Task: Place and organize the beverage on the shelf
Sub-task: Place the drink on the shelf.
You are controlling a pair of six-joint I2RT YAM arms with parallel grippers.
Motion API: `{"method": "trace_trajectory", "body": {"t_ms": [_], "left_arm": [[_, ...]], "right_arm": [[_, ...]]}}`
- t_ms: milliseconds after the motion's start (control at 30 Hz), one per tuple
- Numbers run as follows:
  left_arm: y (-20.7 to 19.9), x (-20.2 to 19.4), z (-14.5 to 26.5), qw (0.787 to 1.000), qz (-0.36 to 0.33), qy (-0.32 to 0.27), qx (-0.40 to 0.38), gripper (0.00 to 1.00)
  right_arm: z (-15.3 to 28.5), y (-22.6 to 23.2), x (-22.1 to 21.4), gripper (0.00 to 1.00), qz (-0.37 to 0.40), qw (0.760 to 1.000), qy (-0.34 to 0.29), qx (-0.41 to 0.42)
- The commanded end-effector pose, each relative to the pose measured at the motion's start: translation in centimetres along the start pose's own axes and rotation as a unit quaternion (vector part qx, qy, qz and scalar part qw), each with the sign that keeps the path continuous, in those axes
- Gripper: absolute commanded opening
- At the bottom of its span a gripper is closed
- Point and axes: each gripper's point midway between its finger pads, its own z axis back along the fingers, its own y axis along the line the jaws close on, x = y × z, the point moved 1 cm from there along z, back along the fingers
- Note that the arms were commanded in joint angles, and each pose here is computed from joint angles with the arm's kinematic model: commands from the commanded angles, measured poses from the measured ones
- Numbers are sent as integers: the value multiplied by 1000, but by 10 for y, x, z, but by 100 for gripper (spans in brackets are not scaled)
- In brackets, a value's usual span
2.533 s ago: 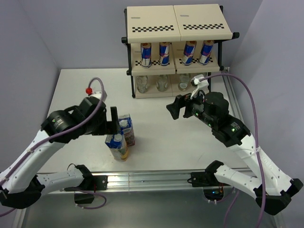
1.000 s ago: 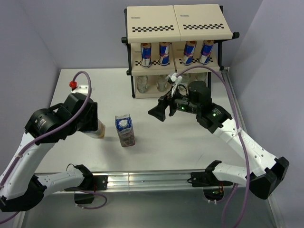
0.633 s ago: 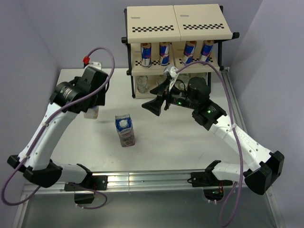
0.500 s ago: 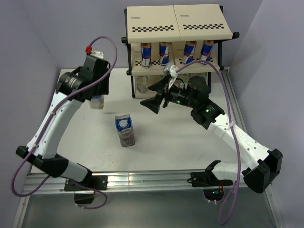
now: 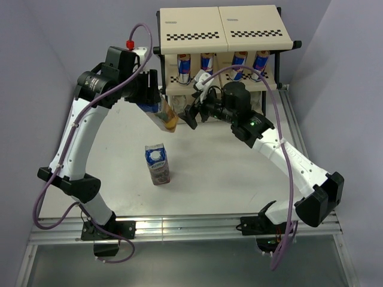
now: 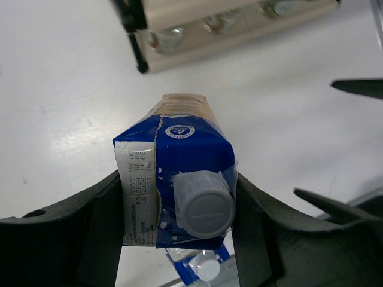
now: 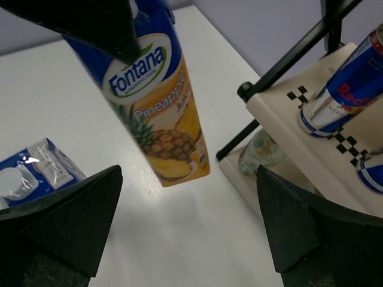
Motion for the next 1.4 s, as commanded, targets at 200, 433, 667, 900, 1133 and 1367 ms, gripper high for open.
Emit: {"method": "trace_trajectory", "body": {"t_ms": [200,433,667,900,1133,1367], "left_arm": [[-85,76,56,954,-8,-157,-254,0],[-113,73,52,929,-8,-131,-347,0],[-127,55,52,908,-30,-100,-406,0],[-129,42,51,900,-57,-86,-423,0],[-133,41,59,888,-65,-90,-446,0],[-132,42,50,894,-60,-84,-436,0]], "right_arm": [[37,11,-19,99,51,995,74,30],[29,2,-41,99,39,997,67,-9],[26,-16,-53,99,39,993,90,-58],[28,-12,-69,96,50,990,123,-41],[26,4,-78,94,28,991,134,0],[28,-7,-93,85,25,985,167,-29]]}}
